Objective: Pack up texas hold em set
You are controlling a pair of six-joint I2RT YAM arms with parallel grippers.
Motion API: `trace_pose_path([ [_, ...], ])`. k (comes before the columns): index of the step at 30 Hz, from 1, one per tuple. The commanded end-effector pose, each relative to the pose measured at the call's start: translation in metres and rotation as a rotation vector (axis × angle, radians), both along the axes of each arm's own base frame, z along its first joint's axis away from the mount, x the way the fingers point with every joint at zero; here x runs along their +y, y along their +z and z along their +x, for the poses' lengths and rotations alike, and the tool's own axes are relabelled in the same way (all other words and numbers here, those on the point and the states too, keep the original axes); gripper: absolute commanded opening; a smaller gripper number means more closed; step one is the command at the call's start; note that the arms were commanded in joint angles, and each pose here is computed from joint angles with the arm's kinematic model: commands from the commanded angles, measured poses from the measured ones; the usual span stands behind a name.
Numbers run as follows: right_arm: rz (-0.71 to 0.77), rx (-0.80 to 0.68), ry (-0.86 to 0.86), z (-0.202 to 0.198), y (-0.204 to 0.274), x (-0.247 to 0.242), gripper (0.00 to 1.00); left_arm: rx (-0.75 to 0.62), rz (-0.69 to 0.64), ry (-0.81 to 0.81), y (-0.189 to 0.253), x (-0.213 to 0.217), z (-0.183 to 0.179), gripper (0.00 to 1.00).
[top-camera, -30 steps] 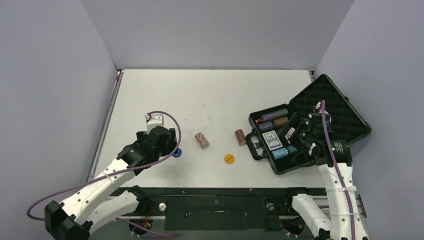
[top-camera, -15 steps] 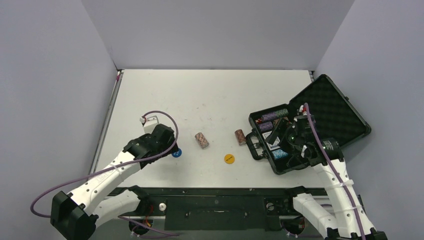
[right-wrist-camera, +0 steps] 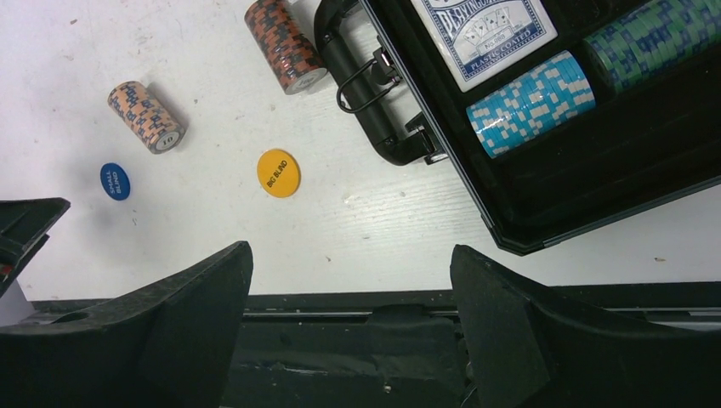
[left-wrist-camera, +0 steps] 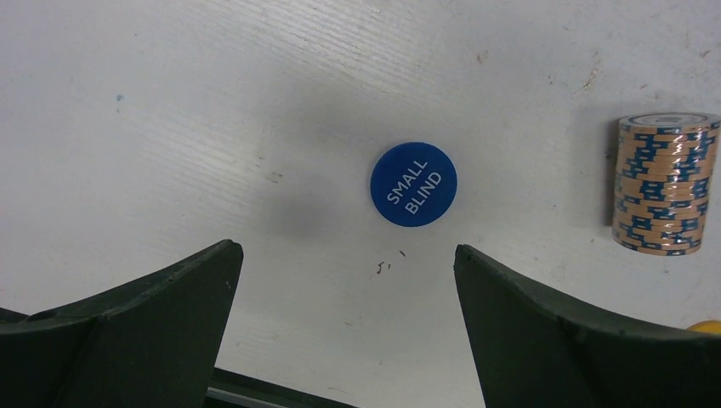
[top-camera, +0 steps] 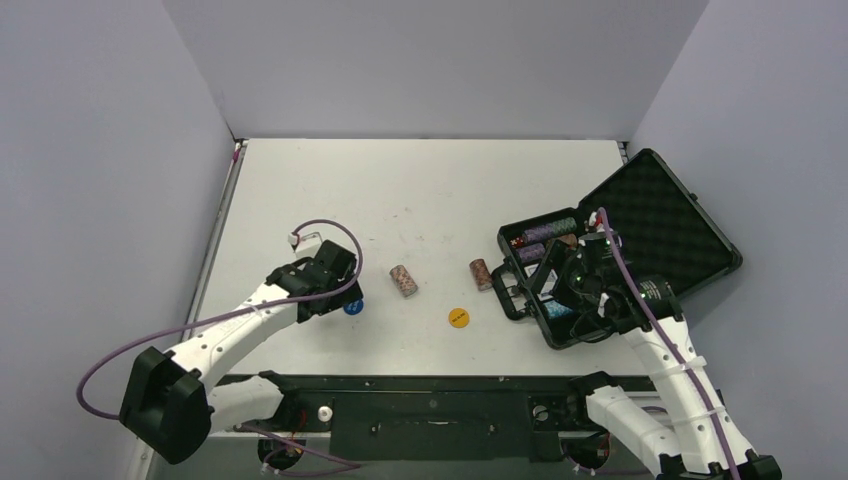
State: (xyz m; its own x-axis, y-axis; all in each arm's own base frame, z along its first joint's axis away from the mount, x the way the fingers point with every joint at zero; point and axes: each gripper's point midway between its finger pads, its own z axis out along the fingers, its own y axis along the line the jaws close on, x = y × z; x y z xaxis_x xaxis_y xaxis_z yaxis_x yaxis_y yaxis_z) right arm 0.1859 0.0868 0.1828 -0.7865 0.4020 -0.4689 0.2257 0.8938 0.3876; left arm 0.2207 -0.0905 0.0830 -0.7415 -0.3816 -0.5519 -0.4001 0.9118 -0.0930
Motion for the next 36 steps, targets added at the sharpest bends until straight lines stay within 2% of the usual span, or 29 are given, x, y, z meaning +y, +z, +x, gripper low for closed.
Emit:
trace_pose_path([
  [1,-0.02,-0.036,-0.012,0.003,0.004,-0.004,0.82,-0.011,-0.034,-0.074,-0.003,-0.019,0.021,0.94],
  [9,-0.003,-0.047,0.007,-0.002,0.009,-0.002,0.82,0.051,-0.007,-0.134,-0.029,-0.026,0.028,0.9],
  [16,0.054,-0.07,0.025,0.0,0.021,0.008,0.82,0.088,0.002,-0.164,-0.045,-0.031,0.03,0.8],
  [21,0.053,-0.056,0.031,0.001,0.019,0.01,0.82,0.129,0.003,-0.162,-0.059,-0.033,0.029,0.78],
  [30,0.023,-0.054,0.055,0.009,0.023,0.01,0.82,0.138,0.009,-0.187,-0.066,-0.037,0.034,0.72],
  [36,0.072,-0.055,0.074,0.009,0.03,0.019,0.82,0.151,0.01,-0.182,-0.073,-0.034,0.027,0.67],
])
